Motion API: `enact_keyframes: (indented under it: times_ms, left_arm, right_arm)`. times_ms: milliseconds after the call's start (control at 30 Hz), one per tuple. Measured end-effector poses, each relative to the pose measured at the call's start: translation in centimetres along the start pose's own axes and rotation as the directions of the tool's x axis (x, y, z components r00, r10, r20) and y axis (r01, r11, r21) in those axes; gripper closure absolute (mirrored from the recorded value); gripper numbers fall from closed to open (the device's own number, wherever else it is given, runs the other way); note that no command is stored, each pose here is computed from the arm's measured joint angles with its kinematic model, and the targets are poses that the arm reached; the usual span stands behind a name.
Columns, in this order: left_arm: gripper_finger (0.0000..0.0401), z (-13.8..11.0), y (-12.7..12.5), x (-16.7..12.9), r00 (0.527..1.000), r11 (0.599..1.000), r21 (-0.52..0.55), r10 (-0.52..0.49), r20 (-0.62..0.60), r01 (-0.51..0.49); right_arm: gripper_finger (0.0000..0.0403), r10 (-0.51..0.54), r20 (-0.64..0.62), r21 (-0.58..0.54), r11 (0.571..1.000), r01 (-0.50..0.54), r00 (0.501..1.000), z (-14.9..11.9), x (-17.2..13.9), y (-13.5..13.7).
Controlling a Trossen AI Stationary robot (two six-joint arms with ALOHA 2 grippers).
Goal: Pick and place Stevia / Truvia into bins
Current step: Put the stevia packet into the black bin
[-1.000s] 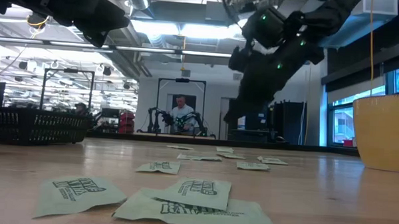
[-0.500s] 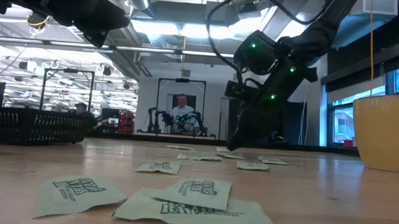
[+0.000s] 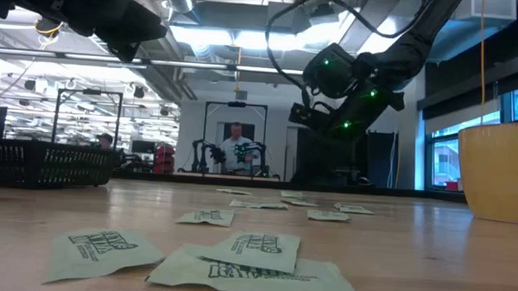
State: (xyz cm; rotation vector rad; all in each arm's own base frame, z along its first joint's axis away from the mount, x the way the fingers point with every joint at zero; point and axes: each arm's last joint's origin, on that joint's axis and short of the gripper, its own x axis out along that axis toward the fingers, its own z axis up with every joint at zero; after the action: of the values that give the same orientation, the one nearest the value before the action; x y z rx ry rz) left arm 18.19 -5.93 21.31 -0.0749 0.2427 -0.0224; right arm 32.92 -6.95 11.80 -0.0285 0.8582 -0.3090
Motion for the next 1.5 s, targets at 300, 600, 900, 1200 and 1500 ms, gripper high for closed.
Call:
enact_keyframes:
  times_ms: [300, 600, 900, 1200, 1500]
  left_arm:
    - [0.0322, 0.0, 0.0, 0.0, 1.000, 1.000, 0.001, 0.000, -0.003, 0.000]
    - [0.0326, 0.0, 0.0, 0.0, 1.000, 1.000, 0.001, 0.000, -0.003, 0.000]
    - [0.0325, 0.0, 0.0, 0.0, 1.000, 1.000, 0.000, 0.000, -0.003, 0.000]
    - [0.0325, 0.0, 0.0, 0.0, 1.000, 0.998, -0.061, 0.000, -0.002, 0.000]
    - [0.0322, 0.0, 0.0, 0.0, 1.000, 0.998, -0.062, 0.000, 0.001, 0.000]
  right_arm:
    - [0.0287, 0.001, -0.043, 0.010, 1.000, -0.001, 0.999, -1.1, 1.7, 0.3]
    - [0.0361, 0.004, -0.056, 0.005, 1.000, -0.004, 0.998, -1.3, 1.8, 0.4]
    - [0.0399, -0.002, -0.005, 0.038, 0.999, 0.002, 1.000, -0.9, 1.9, 0.4]
    - [0.0398, 0.242, 0.061, -0.025, 0.970, -0.241, 0.968, 1.2, 1.7, 2.3]
    - [0.0397, 0.603, 0.188, -0.194, 0.797, -0.572, 0.775, 6.5, -0.4, 6.3]
